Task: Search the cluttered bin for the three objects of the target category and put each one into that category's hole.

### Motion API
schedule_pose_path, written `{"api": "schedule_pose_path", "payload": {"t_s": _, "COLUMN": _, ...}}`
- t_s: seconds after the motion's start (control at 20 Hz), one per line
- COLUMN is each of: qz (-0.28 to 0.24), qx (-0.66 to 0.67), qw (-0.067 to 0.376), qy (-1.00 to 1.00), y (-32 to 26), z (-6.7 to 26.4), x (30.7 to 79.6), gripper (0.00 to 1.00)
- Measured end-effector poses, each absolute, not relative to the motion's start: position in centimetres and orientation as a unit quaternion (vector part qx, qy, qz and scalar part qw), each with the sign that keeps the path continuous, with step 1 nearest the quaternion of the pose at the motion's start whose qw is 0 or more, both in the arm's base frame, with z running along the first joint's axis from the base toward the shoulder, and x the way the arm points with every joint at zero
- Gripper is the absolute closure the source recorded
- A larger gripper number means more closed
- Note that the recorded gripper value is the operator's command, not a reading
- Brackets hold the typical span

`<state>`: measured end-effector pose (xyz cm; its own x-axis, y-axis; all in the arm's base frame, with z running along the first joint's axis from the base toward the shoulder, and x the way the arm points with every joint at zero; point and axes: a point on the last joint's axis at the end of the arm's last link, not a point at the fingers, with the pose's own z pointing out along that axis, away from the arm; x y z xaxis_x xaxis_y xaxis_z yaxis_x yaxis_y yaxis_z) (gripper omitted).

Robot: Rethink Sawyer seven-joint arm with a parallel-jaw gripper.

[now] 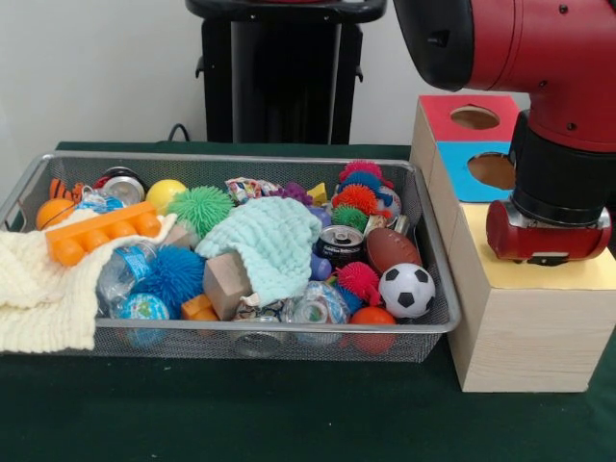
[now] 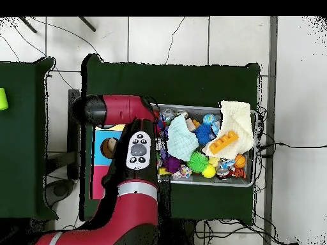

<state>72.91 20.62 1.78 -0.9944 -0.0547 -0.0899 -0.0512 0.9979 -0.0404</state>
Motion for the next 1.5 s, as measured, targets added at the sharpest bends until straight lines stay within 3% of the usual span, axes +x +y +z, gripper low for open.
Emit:
{"api": "schedule_pose_path", "payload": {"t_s": 1.0, "qz": -0.017, "qx": -0.026, "qw": 0.049, "qy": 0.998, "y": 20.57, "z": 1.82, "x": 73.0, "gripper": 0.0}}
{"api": "schedule_pose_path", "payload": {"t_s": 1.05, "qz": -0.016, "qx": -0.026, "qw": 0.05, "qy": 0.998, "y": 20.55, "z": 1.84, "x": 73.05, "gripper": 1.0}}
{"api": "schedule_pose_path", "payload": {"t_s": 1.5, "qz": -0.018, "qx": -0.031, "qw": 0.058, "qy": 0.998, "y": 20.43, "z": 1.79, "x": 72.95, "gripper": 1.0}}
